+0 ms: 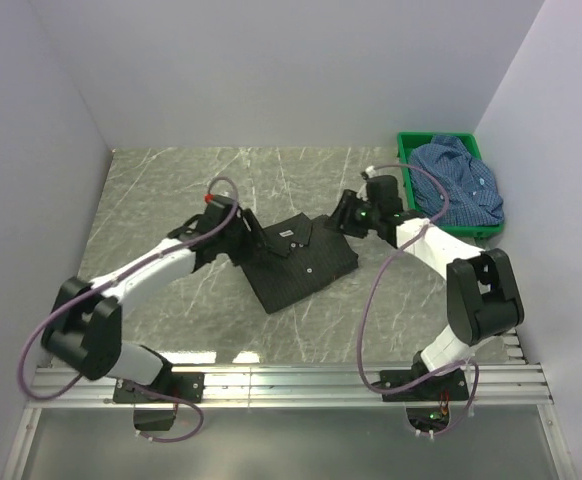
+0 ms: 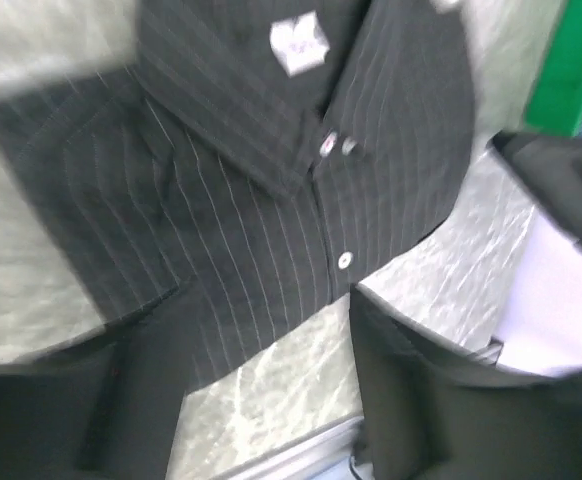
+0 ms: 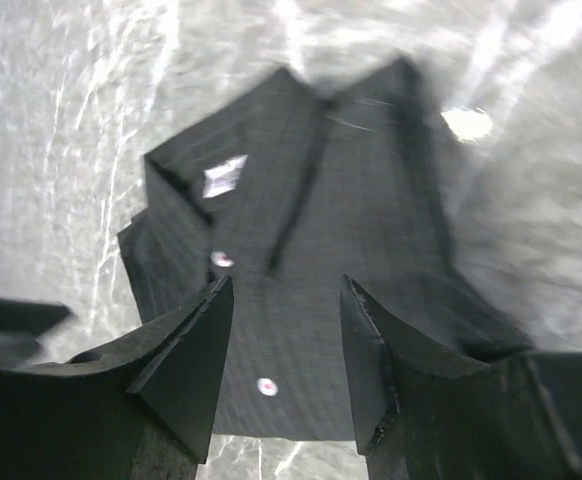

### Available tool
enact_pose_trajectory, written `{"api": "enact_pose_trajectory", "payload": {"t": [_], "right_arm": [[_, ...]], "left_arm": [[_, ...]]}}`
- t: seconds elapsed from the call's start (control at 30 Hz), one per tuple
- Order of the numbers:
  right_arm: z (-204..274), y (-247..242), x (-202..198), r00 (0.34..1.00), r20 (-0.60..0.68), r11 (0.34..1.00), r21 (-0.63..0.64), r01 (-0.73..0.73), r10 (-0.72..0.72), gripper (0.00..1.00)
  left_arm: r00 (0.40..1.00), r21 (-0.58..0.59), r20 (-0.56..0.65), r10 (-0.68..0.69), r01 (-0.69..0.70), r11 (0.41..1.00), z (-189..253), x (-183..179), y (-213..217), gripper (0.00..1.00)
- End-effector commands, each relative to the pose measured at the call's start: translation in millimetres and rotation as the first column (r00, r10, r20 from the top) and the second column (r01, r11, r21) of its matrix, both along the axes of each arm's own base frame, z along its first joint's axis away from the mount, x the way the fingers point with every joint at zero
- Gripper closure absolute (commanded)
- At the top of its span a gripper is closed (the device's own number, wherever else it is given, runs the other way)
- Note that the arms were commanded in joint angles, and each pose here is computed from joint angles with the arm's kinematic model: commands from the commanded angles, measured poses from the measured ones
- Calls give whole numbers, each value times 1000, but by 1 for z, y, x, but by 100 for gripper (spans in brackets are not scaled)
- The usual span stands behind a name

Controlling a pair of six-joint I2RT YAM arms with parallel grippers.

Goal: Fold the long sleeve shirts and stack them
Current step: Neatly place the folded shirt to the corner

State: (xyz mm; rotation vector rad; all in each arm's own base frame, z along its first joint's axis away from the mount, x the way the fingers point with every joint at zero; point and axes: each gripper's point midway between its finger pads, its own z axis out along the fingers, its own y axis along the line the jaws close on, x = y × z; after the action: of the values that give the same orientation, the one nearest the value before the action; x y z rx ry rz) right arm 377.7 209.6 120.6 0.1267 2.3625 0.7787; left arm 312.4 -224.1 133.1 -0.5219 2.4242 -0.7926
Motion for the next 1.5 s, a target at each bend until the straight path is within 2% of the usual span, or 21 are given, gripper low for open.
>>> {"api": "enact_pose_trajectory", "payload": {"t": [0.0, 0.1, 0.13, 0.37, 0.43, 0.47, 0.57, 0.7, 0.8, 0.9, 0.97, 1.0, 1.03, 1.1, 1.13, 1.17, 1.2, 1.23, 1.3, 1.33, 1.47], "right_arm": [[4, 0, 8, 1000, 3, 977, 214, -21, 21, 47], [-25, -19, 6, 997, -77, 969, 244, 50, -32, 49], [-33, -19, 8, 995, -90, 961, 267, 67, -44, 50], [-85, -31, -8, 975, -208, 955, 264, 136, -81, 57], [-90, -33, -14, 968, -230, 950, 268, 159, -97, 64], [-90, -32, -16, 968, -231, 950, 268, 159, -96, 75], [-93, -25, -25, 966, -238, 955, 248, 160, -100, 89], [-84, 15, -30, 975, -219, 955, 276, 107, -45, 89], [-71, 51, -27, 975, -216, 945, 308, 112, -45, 89], [-49, 76, -16, 984, -172, 934, 341, 108, -51, 88], [-30, 82, -5, 988, -139, 924, 362, 119, -73, 87], [-18, 80, -2, 990, -117, 922, 367, 121, -84, 86], [-12, 78, 0, 991, -98, 925, 359, 122, -93, 85], [-4, 70, 2, 989, -80, 940, 312, 141, -122, 82], [7, 67, 0, 993, -43, 948, 295, 121, -113, 79], [10, 66, -2, 993, -39, 952, 284, 114, -107, 77], [16, 60, -7, 995, -18, 961, 256, 102, -101, 72], [18, 56, -10, 995, -11, 966, 237, 99, -99, 60], [23, 48, -23, 996, -3, 974, 210, 89, -90, 50], [23, 43, -26, 996, 14, 980, 183, 82, -86, 40], [24, 25, -48, 997, 37, 990, 124, 68, -73, 29]], "left_arm": [[996, -53, -75, -56, 52, 997, -22, -7, -29, 42], [986, -8, -162, -38, 37, 999, -62, -16, -22, 56], [983, 2, -179, -32, 33, 999, -71, -19, -20, 64], [954, 81, -299, 17, 7, 997, -126, -29, 4, 82], [947, 125, -314, 68, -30, 992, -133, -23, 22, 85], [946, 138, -315, 78, -36, 990, -135, -19, 29, 87], [933, 163, -318, 170, -122, 979, -137, 5, 67, 87], [934, 197, -274, 229, -178, 964, -122, 52, 94, 84], [935, 190, -240, 260, -217, 957, -110, 88, 114, 81], [934, 196, -202, 296, -257, 946, -91, 116, 135, 73], [934, 181, -177, 312, -280, 943, -74, 121, 144, 63], [934, 176, -163, 318, -290, 941, -66, 119, 145, 56], [935, 151, -119, 335, -317, 936, -44, 118, 146, 35], [929, 118, -115, 352, -339, 933, -41, 100, 144, 19], [926, 59, -79, 369, -365, 929, -19, 94, 141, 8], [923, 48, -115, 367, -364, 930, -33, 73, 137, 4], [925, 14, -107, 364, -365, 931, -30, 67, 132, 1], [920, -29, -92, 382, -386, 922, -17, 58, 129, 1], [917, -58, -144, 372, -383, 922, -34, 29, 120, 1], [921, -136, -130, 368, -384, 913, -23, 25, 110, 1], [936, -212, -154, 317, -345, 915, -37, -9, 66, 1]]}}
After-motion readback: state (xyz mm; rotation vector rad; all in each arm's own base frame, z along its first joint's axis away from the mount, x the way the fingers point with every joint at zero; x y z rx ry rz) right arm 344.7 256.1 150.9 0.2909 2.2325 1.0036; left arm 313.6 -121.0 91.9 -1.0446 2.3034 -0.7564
